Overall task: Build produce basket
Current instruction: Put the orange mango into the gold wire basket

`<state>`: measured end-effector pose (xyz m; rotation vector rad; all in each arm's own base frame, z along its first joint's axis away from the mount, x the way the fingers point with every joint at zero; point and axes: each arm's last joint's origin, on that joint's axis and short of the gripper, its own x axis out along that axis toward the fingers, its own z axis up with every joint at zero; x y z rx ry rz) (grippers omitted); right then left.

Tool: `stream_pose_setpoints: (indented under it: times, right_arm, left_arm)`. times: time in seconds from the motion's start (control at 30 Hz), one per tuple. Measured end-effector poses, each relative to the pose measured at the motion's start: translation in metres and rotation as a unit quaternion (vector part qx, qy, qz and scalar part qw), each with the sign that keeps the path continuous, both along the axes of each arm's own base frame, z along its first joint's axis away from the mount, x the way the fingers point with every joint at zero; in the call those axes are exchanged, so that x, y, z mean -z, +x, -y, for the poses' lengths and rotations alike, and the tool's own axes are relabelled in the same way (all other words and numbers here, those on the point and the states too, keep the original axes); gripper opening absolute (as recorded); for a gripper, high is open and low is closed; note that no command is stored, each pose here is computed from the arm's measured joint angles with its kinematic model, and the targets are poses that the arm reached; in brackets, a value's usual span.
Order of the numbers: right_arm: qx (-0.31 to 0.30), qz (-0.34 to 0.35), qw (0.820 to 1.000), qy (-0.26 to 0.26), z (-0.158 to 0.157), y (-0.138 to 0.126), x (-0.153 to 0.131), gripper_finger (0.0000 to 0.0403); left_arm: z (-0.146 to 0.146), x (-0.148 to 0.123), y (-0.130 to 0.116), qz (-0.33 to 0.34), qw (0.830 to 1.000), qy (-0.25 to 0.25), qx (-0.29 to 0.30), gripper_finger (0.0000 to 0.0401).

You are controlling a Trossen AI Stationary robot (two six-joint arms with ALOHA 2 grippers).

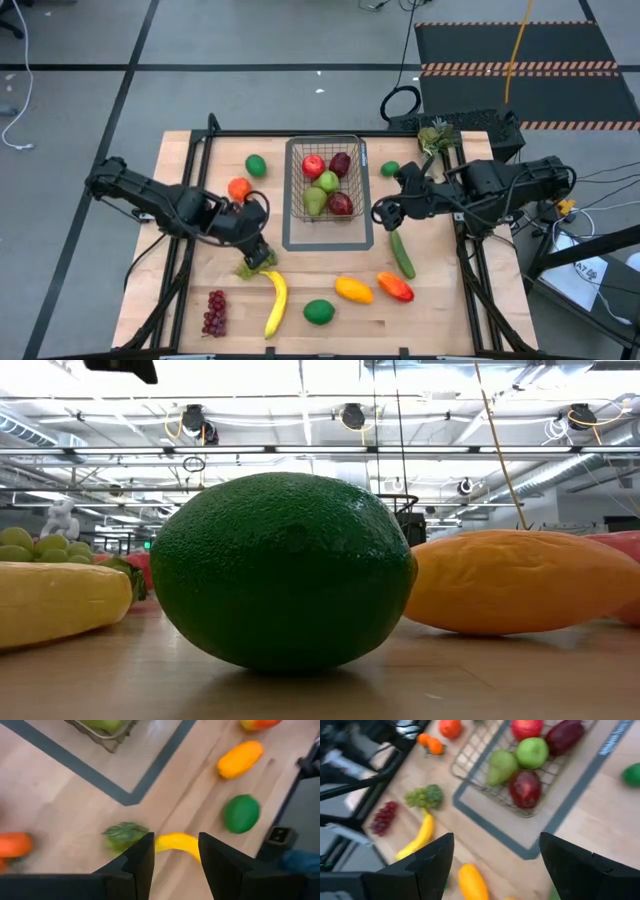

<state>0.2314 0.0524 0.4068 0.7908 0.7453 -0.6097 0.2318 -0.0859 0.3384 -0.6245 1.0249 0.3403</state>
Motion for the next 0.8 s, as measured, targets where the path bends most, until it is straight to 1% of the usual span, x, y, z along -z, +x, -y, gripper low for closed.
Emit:
stream_pose_setpoints:
  times: [0.1, 0.27, 0.37, 0.5, 0.6, 0.67, 0.73, 0.8]
  right_arm:
    - [0.010, -0.028, 1.000, -0.010, 0.007, -0.003, 0.003, 0.0286]
    - [0.007, -0.056, 0.998, -0.032, 0.019, -0.005, 0.005, 0.0286]
    - [-0.005, -0.068, 0.996, -0.051, 0.027, -0.004, 0.005, 0.0286]
    - [-0.057, -0.092, 0.989, -0.100, 0.037, -0.003, 0.005, 0.0286]
    - [-0.095, -0.113, 0.980, -0.135, 0.046, -0.003, 0.005, 0.0286]
    - [-0.111, -0.124, 0.975, -0.150, 0.053, -0.003, 0.005, 0.0286]
    - [-0.124, -0.126, 0.974, -0.142, 0.056, -0.003, 0.005, 0.0286]
    - [-0.155, -0.120, 0.974, -0.111, 0.055, -0.005, 0.004, 0.0286]
  left_arm:
    - [0.006, 0.008, 0.003, 0.015, 0.999, -0.020, -0.021, 0.0152]
    - [0.010, 0.024, 0.007, 0.034, 0.999, -0.014, -0.035, 0.0152]
    - [0.008, 0.036, 0.006, 0.020, 0.999, -0.007, -0.037, 0.0152]
    - [0.002, 0.048, 0.006, -0.010, 0.999, -0.027, -0.044, 0.0152]
    - [-0.002, 0.049, 0.007, -0.018, 0.998, -0.040, -0.040, 0.0152]
    - [-0.006, 0.049, 0.009, -0.018, 0.998, -0.043, -0.042, 0.0152]
    - [-0.009, 0.049, 0.010, -0.017, 0.998, -0.041, -0.042, 0.0152]
    - [-0.012, 0.049, 0.011, -0.018, 0.998, -0.043, -0.043, 0.0152]
